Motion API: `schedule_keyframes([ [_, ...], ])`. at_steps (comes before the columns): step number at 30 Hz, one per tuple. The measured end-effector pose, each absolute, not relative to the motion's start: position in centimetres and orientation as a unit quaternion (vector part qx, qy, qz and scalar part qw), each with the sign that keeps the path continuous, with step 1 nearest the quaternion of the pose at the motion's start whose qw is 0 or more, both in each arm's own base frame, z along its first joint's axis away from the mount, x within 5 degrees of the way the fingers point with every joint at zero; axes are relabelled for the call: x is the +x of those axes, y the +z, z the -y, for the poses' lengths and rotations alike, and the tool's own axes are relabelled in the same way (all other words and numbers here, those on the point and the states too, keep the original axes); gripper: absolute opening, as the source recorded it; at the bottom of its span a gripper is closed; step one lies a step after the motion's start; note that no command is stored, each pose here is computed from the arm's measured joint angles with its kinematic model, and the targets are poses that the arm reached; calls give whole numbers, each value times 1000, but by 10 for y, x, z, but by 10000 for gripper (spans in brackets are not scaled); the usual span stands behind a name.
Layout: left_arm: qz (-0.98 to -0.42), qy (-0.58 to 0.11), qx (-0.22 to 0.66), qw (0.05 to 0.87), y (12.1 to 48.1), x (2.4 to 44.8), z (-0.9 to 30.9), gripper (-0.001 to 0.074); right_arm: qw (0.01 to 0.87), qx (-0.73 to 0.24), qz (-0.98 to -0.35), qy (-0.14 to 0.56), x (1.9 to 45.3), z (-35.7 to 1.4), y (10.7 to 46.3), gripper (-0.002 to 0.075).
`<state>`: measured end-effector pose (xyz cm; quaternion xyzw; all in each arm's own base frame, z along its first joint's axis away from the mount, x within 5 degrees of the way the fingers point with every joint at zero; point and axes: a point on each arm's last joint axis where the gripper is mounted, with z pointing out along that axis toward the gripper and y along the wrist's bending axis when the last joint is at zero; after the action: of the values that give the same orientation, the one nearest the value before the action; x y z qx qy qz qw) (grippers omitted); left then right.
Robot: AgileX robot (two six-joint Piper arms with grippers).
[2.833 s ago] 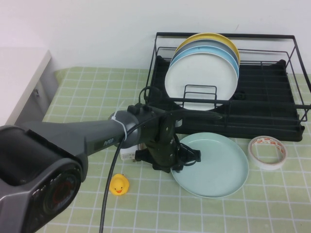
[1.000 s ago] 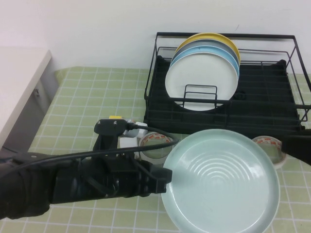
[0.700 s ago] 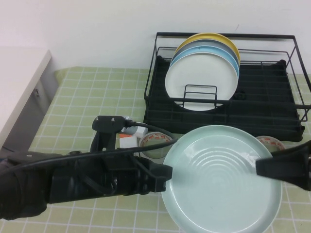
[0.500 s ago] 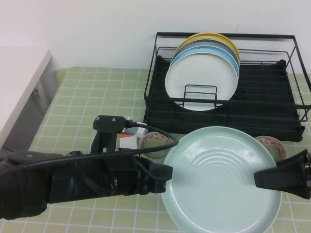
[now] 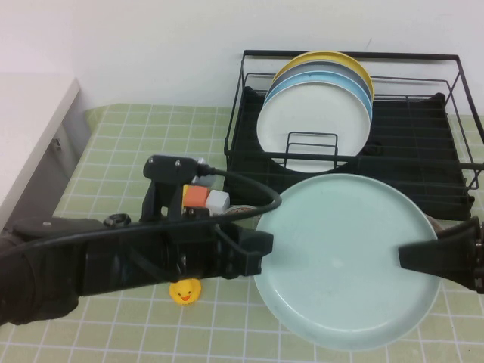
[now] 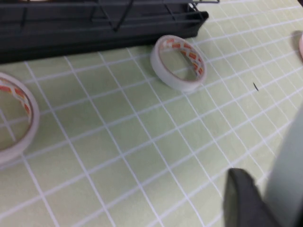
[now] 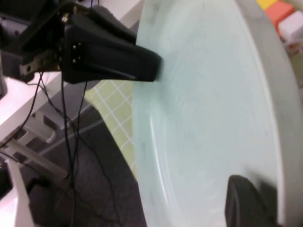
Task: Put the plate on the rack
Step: Hand over the plate, then place the plate on the rack
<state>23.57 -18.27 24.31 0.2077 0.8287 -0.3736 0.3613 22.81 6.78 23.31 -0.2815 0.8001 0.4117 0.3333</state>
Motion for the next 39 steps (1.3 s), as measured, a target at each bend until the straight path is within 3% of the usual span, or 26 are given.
schedule_keyframes([
  [4,-827,-366,204,376,249,241,183,411,362,-298,-791,394,231,-67,234,130],
  [6,-825,-363,201,384,253,242,183,505,387,-301,-788,373,236,-65,235,109],
  [11,-820,-330,182,431,273,240,171,567,446,-301,-780,319,250,-60,240,98],
  [14,-812,-297,158,477,292,236,158,530,470,-313,-771,294,263,-58,249,98],
  [17,-803,-258,122,523,311,231,142,431,494,-325,-756,280,281,-57,264,98],
  [22,-792,-211,57,569,326,212,112,113,534,-355,-718,270,319,-58,296,98],
  [24,-792,-206,51,573,322,200,104,52,547,-367,-703,268,336,-58,307,97],
  [31,-819,-243,60,516,271,161,92,3,582,-390,-670,247,403,-55,321,97],
  [39,-841,-339,34,420,235,136,97,0,589,-425,-652,216,465,-52,281,97],
])
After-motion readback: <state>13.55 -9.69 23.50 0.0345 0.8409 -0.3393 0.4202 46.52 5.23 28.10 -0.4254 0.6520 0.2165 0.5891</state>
